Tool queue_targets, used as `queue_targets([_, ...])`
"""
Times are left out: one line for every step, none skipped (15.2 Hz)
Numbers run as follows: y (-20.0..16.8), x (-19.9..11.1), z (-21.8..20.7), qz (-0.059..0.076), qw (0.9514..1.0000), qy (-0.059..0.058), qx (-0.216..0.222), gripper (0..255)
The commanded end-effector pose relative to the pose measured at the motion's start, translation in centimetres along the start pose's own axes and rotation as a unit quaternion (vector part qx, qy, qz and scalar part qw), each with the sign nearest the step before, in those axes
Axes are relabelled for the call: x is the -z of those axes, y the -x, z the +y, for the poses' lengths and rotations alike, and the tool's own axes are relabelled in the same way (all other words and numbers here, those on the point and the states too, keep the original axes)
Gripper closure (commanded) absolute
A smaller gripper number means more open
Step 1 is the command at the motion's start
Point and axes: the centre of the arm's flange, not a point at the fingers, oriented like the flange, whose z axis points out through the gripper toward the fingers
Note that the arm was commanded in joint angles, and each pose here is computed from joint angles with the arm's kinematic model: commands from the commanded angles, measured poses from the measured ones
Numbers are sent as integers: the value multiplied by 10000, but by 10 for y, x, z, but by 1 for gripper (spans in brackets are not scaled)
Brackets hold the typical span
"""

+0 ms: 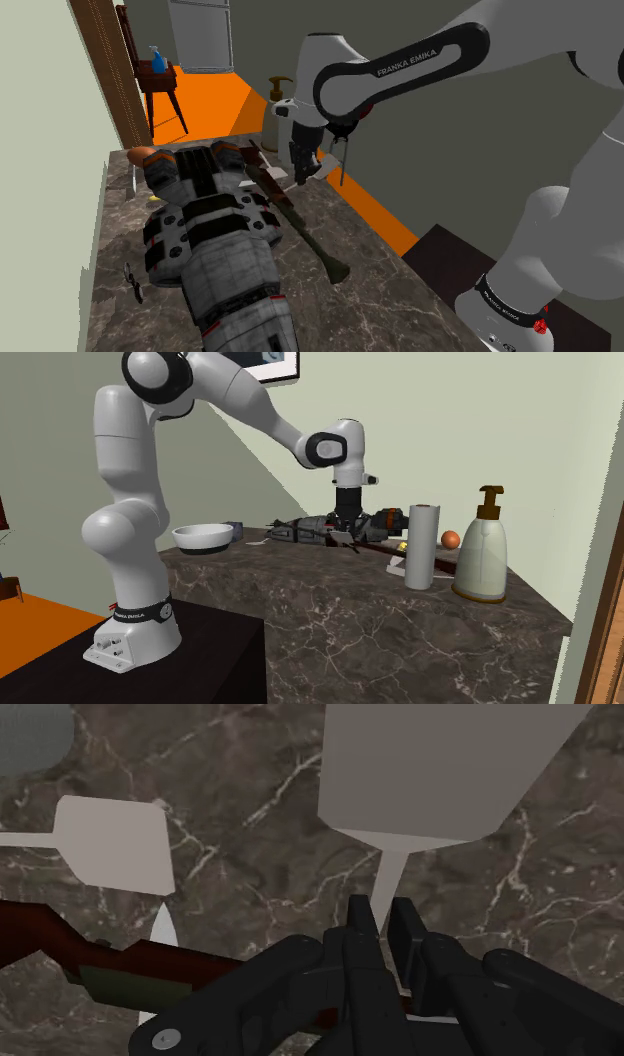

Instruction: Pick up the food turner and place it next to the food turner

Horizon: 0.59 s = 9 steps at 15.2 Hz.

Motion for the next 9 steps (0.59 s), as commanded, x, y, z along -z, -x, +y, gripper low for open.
queue_targets([-13, -1, -23, 1, 10000, 1, -3, 255])
queue_targets([-20, -1, -34, 1, 10000, 1, -3, 255])
queue_targets([-27, -2, -45, 1, 10000, 1, -3, 255])
queue_targets([-33, -2, -57, 1, 10000, 1, -3, 255])
queue_targets([-40, -2, -68, 1, 10000, 1, -3, 255])
queue_targets([-47, -3, -79, 1, 10000, 1, -3, 255])
queue_targets([-54, -3, -90, 1, 10000, 1, -3, 255])
queue_targets([-61, -3, -102, 1, 10000, 1, -3, 255])
queue_targets([-68, -4, -113, 1, 10000, 1, -3, 255])
